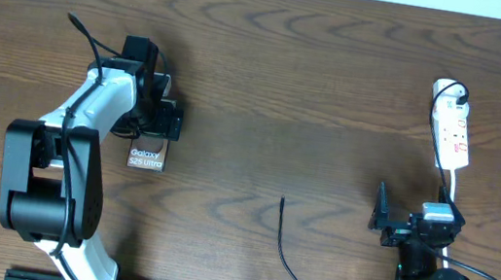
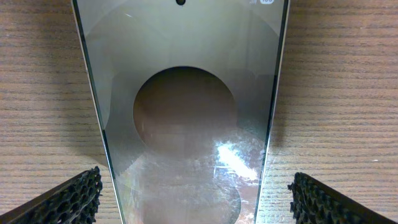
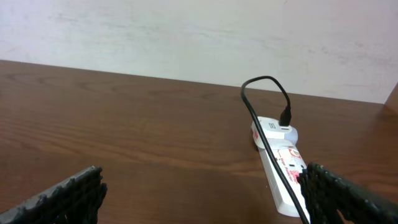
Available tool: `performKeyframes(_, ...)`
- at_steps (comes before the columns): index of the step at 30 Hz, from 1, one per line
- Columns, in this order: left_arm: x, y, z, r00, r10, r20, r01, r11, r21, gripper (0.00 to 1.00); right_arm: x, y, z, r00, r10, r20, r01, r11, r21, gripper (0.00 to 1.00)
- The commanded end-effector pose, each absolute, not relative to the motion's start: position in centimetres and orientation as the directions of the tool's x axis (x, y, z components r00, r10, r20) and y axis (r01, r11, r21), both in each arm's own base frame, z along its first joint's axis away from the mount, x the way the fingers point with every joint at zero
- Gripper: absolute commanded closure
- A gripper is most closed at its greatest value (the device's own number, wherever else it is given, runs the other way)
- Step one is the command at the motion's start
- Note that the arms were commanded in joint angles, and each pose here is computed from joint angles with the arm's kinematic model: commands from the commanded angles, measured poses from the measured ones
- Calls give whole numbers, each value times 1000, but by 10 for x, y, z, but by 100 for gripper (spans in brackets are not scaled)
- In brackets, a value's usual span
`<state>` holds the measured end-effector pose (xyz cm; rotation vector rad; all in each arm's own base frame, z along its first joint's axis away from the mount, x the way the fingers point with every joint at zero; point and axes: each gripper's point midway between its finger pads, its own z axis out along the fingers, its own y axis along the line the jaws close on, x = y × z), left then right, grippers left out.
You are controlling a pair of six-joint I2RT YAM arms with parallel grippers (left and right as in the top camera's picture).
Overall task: Plug charger to phone and switch on socket
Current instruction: 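Lower the left gripper onto the phone's top edge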
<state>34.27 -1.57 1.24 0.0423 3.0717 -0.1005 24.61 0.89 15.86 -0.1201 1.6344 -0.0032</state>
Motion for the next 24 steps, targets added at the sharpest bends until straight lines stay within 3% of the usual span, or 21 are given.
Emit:
performKeyframes(1, 338, -13, 9, -998, 31, -50, 33, 998, -47, 4, 246, 10, 158, -63, -69, -996, -78, 995, -64, 1)
performKeyframes(24, 326, -11, -5, -999, 31, -32, 33, 999, -37, 5, 246, 10, 158, -63, -69, -996, -78, 995, -64, 1)
